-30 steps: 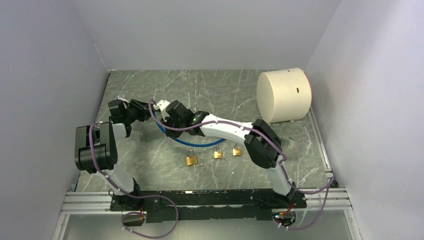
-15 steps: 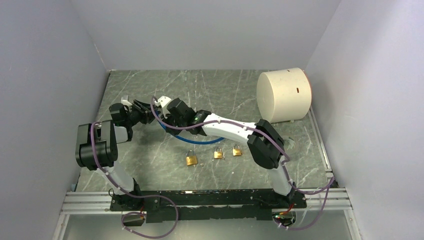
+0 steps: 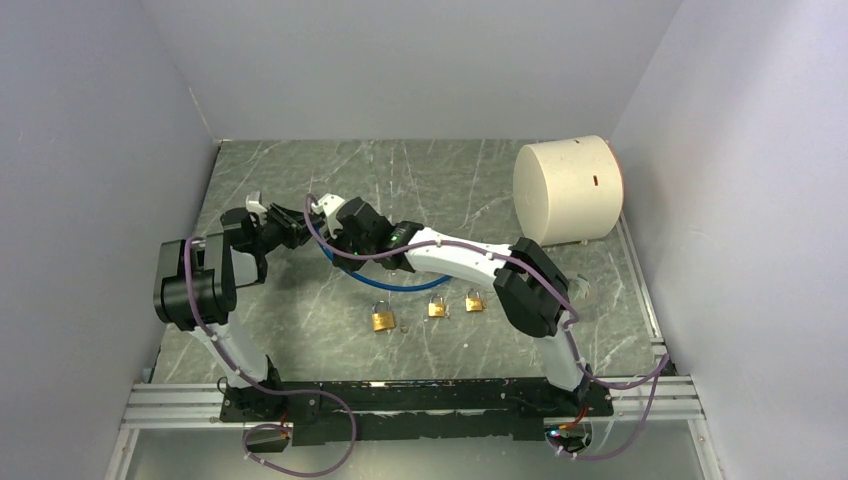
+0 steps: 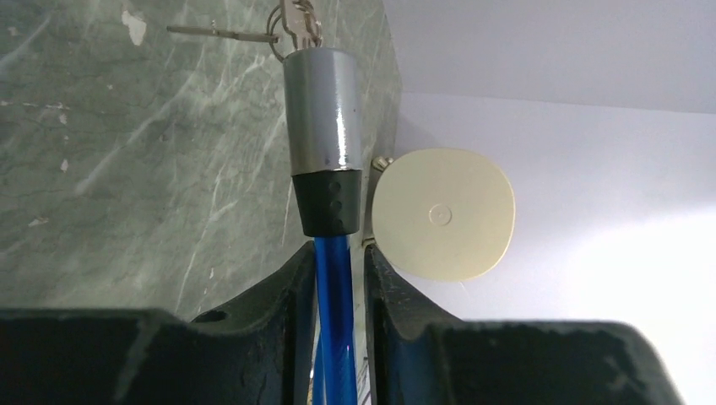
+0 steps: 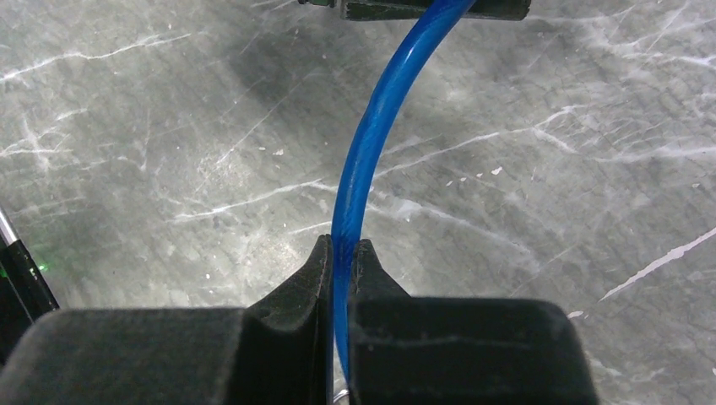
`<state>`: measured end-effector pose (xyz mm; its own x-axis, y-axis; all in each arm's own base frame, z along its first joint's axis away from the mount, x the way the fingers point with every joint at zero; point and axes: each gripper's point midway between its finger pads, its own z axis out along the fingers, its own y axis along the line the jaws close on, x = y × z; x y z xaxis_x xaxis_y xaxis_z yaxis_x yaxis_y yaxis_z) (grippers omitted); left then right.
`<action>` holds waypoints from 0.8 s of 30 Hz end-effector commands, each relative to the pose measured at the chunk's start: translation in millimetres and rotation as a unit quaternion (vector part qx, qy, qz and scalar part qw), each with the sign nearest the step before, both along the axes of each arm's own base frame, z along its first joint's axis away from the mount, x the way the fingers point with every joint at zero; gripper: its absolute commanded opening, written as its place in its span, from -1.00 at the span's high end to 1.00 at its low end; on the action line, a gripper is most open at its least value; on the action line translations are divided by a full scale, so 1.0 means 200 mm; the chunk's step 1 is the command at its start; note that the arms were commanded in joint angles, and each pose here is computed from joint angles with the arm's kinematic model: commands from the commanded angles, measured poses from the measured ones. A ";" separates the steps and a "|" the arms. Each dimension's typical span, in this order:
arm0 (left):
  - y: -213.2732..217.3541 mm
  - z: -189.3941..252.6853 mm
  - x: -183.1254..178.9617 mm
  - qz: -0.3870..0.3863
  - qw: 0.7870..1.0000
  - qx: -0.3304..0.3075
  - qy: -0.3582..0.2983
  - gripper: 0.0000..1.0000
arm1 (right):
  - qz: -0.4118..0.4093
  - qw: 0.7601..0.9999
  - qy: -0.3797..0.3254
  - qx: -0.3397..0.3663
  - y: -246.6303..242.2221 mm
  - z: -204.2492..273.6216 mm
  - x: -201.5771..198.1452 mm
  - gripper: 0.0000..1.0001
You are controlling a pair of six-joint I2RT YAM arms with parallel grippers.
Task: Lock with the key
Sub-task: Pick up the lock from the center of the board.
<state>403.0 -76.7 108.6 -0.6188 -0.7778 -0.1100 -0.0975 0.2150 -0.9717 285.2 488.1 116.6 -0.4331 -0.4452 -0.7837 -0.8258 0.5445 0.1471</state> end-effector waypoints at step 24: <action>-0.04 0.06 0.06 -0.044 0.997 -0.002 -0.065 0.89 | 0.048 0.997 -0.022 0.060 0.04 0.23 -0.06 1.00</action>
<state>404.0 -84.3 97.1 -0.6726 -0.7354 -0.0830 -0.0793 0.1831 -0.9799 277.0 489.3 117.2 -0.4016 -0.4544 -0.7951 -0.8640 0.4758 0.1645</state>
